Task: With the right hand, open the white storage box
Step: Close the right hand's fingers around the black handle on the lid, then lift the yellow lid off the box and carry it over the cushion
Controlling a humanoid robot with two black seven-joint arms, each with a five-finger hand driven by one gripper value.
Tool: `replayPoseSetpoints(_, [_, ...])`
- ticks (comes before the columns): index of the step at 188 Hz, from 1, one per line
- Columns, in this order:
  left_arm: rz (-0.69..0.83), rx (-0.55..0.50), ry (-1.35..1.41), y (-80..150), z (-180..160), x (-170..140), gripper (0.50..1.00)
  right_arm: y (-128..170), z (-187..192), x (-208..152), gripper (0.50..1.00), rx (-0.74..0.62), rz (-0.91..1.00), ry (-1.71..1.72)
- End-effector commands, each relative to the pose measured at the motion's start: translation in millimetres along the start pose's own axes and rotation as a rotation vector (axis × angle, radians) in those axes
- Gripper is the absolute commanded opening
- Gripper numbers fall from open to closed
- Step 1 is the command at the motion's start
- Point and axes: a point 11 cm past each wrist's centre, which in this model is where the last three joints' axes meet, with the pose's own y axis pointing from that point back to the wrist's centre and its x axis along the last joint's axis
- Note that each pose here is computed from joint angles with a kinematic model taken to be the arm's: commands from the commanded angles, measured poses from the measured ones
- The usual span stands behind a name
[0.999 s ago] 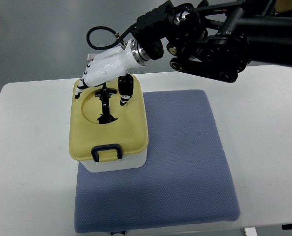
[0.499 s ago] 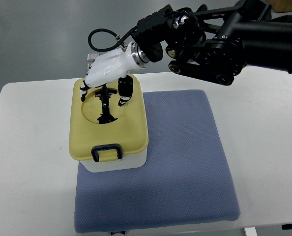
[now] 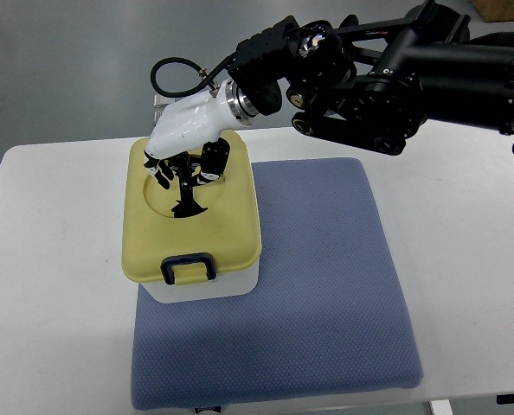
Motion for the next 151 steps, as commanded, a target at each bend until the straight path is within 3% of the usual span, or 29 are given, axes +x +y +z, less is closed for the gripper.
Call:
replayPoseSetpoints(1, [-0.001,0.000,0.000,0,0,0,1.000,0,0,1,0.574,0.001,0.002,0.000])
replayPoseSetpoints(39, [-0.001,0.000,0.000,0,0,0,1.000,3,1,5,0.500,-0.001,0.009,0.005])
replayPoseSetpoints(103, [-0.001,0.001,0.000,0,-1,0,1.000,9,1,13,0.500,0.010,0.035,0.001])
replayPoseSetpoints(151, [-0.001,0.000,0.000,0,0,0,1.000,38,22,29,0.500,-0.054,0.067,0.011])
